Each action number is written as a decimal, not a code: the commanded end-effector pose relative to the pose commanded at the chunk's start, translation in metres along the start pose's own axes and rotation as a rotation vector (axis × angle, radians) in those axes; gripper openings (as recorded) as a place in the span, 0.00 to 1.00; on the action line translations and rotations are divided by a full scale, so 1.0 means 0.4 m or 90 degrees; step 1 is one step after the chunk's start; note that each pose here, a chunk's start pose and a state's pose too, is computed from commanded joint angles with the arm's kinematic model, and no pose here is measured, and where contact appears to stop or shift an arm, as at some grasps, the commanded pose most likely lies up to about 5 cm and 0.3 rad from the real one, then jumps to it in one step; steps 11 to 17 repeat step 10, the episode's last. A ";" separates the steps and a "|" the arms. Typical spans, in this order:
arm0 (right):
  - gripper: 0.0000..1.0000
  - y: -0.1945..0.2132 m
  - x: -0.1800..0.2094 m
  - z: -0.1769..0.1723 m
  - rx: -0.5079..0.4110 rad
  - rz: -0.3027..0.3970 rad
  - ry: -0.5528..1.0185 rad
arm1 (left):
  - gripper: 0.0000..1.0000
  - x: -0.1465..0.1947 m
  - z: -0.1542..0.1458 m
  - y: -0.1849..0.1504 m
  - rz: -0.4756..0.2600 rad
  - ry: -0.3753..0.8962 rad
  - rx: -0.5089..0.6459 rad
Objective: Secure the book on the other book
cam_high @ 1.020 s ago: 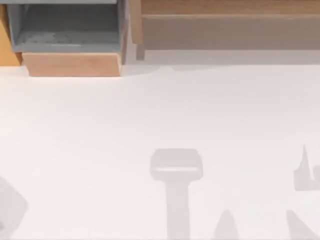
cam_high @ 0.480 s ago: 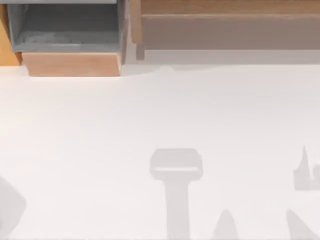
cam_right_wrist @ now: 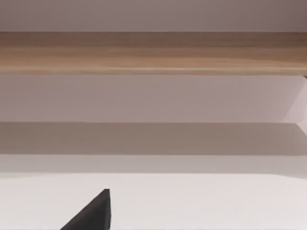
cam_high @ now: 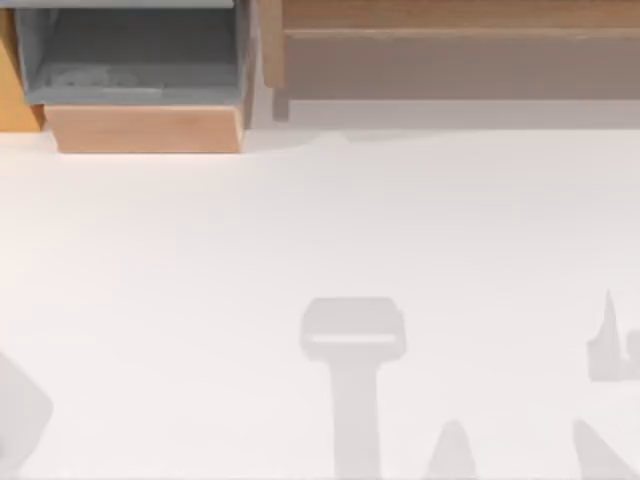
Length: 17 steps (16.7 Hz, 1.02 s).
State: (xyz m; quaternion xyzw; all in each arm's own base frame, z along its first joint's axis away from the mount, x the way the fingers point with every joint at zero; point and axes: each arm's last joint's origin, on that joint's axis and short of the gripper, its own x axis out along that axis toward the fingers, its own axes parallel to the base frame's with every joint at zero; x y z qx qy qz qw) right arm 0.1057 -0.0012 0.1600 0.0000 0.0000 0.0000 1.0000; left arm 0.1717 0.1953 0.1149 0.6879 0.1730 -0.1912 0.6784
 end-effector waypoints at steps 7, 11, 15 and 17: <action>1.00 0.000 0.000 0.000 0.000 0.000 0.000 | 1.00 0.000 0.000 0.000 0.000 0.000 0.000; 1.00 0.000 0.000 0.000 0.000 0.000 0.000 | 1.00 0.000 0.000 0.000 0.000 0.000 0.000; 1.00 0.000 0.000 0.000 0.000 0.000 0.000 | 1.00 0.000 0.000 0.000 0.000 0.000 0.000; 1.00 0.000 0.000 0.000 0.000 0.000 0.000 | 1.00 0.000 0.000 0.000 0.000 0.000 0.000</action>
